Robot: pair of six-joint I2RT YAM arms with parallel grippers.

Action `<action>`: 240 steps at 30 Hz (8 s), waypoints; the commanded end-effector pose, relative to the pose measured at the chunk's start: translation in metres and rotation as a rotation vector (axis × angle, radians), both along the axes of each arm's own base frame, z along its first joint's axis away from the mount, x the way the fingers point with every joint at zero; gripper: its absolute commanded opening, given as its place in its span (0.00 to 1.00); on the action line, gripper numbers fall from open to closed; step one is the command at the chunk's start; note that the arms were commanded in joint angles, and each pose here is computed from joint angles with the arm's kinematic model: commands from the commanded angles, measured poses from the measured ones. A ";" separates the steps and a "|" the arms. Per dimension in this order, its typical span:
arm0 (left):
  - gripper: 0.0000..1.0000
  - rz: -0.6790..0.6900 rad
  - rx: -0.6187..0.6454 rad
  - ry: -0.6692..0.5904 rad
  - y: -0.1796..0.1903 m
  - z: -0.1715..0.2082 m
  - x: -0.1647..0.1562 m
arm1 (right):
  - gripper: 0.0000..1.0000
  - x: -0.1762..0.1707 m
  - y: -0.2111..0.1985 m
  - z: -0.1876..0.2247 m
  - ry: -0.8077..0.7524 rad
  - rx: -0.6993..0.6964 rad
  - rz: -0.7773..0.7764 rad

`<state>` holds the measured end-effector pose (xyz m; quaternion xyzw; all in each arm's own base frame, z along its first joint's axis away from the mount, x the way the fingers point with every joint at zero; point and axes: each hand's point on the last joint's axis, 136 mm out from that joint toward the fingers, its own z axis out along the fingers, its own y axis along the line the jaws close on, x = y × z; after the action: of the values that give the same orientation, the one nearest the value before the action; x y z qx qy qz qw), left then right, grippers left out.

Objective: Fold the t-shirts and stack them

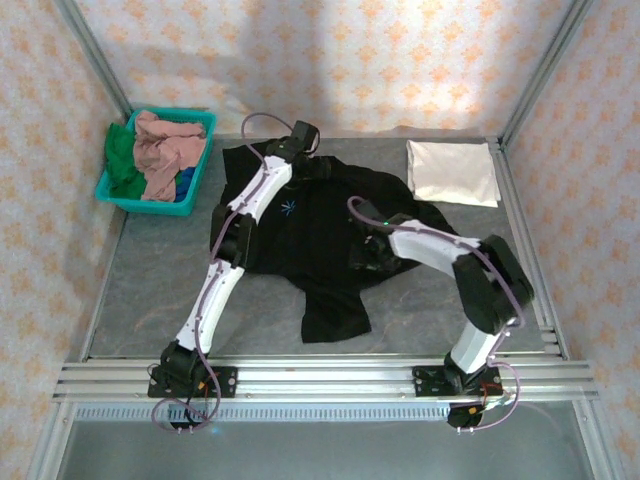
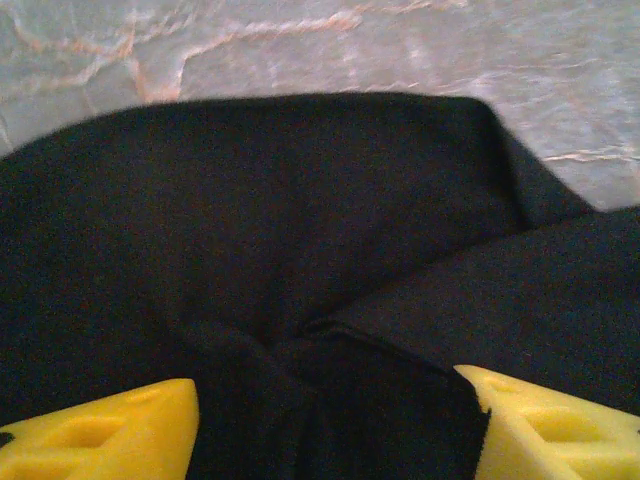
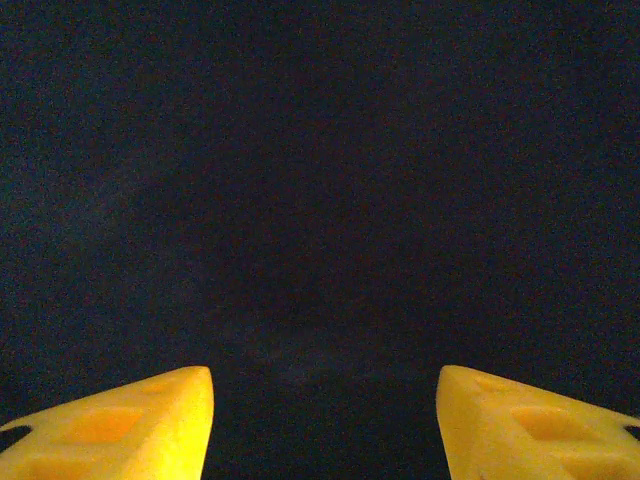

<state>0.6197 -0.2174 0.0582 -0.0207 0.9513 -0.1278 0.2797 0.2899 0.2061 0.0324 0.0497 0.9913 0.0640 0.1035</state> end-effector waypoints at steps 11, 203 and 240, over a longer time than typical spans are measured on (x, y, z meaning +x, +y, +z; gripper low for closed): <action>0.75 0.102 -0.042 0.078 0.048 0.098 -0.208 | 0.62 0.012 -0.092 0.068 -0.124 -0.175 -0.183; 0.69 0.256 0.081 0.301 0.131 0.009 -0.214 | 0.63 0.227 -0.140 0.037 -0.177 -0.071 -0.274; 0.61 0.227 0.120 0.325 0.137 0.014 -0.230 | 0.63 0.255 -0.122 0.026 -0.166 -0.154 -0.076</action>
<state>0.3938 -0.0881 0.0594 -0.1309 0.9822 -0.0402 0.1286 0.5337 0.1246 0.0618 0.0578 0.9766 0.0252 0.2056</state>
